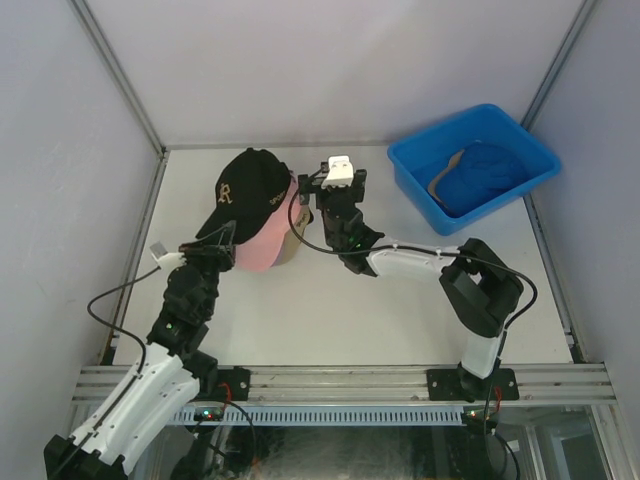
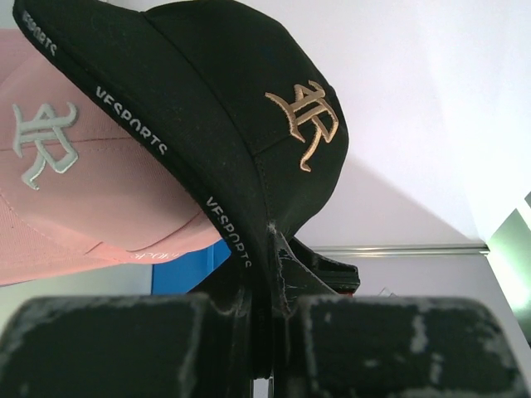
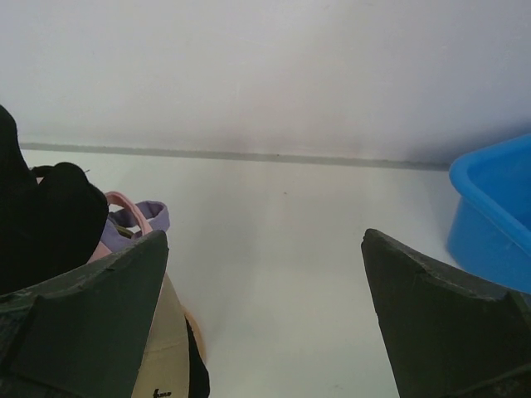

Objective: Stack the hats
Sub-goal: Stack the hat on the hat.

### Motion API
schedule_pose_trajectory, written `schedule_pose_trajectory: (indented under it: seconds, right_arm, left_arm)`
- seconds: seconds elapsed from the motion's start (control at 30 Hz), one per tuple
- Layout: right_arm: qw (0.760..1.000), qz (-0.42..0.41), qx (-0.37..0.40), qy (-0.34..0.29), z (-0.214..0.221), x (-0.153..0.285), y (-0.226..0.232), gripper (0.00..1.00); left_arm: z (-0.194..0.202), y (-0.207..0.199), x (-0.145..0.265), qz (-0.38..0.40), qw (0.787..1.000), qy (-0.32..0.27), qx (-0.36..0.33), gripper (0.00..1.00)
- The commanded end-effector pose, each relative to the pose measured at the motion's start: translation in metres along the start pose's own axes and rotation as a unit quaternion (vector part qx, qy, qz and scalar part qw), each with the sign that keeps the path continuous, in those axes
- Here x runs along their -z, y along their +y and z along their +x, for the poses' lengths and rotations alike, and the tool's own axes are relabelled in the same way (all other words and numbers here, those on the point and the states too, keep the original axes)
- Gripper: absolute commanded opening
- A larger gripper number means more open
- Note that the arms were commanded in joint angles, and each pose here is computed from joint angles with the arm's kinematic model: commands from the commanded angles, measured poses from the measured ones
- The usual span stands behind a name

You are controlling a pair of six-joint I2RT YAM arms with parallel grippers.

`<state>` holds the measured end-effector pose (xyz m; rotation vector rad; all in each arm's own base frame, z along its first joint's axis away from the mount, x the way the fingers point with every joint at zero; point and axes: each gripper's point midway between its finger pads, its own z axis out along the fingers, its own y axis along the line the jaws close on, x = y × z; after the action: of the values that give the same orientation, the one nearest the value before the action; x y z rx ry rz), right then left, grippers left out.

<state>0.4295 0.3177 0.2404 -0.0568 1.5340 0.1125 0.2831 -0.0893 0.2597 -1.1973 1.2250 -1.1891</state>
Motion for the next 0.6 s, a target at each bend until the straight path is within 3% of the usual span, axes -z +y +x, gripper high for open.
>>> schedule_pose_trajectory:
  seconds: [0.0, 0.3, 0.57]
  right_arm:
    - [0.999, -0.001, -0.045, -0.027, -0.036, 0.005, -0.005, 1.00]
    - [0.992, -0.050, -0.111, 0.013, -0.041, -0.006, 0.002, 1.00]
    - [0.967, -0.157, -0.186, 0.069, -0.085, -0.030, 0.018, 1.00]
  left_arm:
    - [-0.008, 0.014, 0.005, -0.012, 1.000, -0.017, -0.016, 0.00]
    - [-0.009, 0.021, 0.003, -0.011, 0.999, -0.026, 0.022, 0.00]
    - [-0.008, 0.040, 0.003, -0.022, 0.999, -0.023, 0.024, 0.00]
